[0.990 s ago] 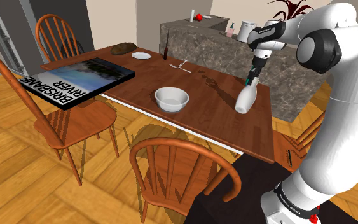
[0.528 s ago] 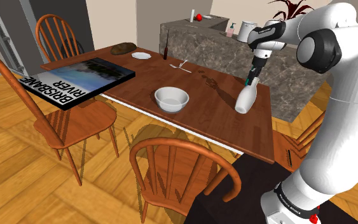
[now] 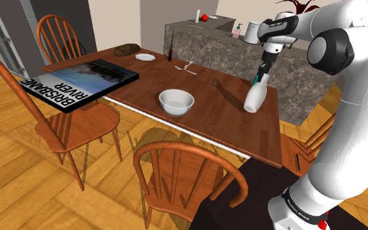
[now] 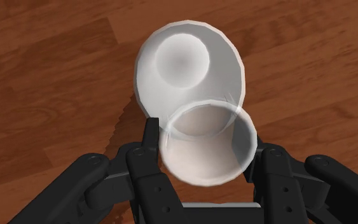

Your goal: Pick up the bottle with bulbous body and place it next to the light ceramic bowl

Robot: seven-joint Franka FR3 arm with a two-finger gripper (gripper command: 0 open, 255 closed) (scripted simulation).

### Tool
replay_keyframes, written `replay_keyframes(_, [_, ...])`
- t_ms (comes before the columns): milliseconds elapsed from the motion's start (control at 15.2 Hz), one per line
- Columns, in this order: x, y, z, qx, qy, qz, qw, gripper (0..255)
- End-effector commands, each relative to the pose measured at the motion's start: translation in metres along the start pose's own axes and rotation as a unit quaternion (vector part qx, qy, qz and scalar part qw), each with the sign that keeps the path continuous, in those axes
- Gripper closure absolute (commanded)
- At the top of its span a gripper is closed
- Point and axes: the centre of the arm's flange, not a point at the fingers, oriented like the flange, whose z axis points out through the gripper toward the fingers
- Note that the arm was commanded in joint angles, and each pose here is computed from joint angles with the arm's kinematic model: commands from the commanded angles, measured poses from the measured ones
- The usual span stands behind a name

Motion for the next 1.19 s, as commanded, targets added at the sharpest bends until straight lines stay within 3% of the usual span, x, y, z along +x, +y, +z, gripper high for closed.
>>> replay_keyframes(0, [-0.001,0.0,-0.011,0.0,0.0,0.0,1.0,255])
replay_keyframes(1122, [-0.007,0.0,-0.1,0.0,0.0,0.0,1.0,255])
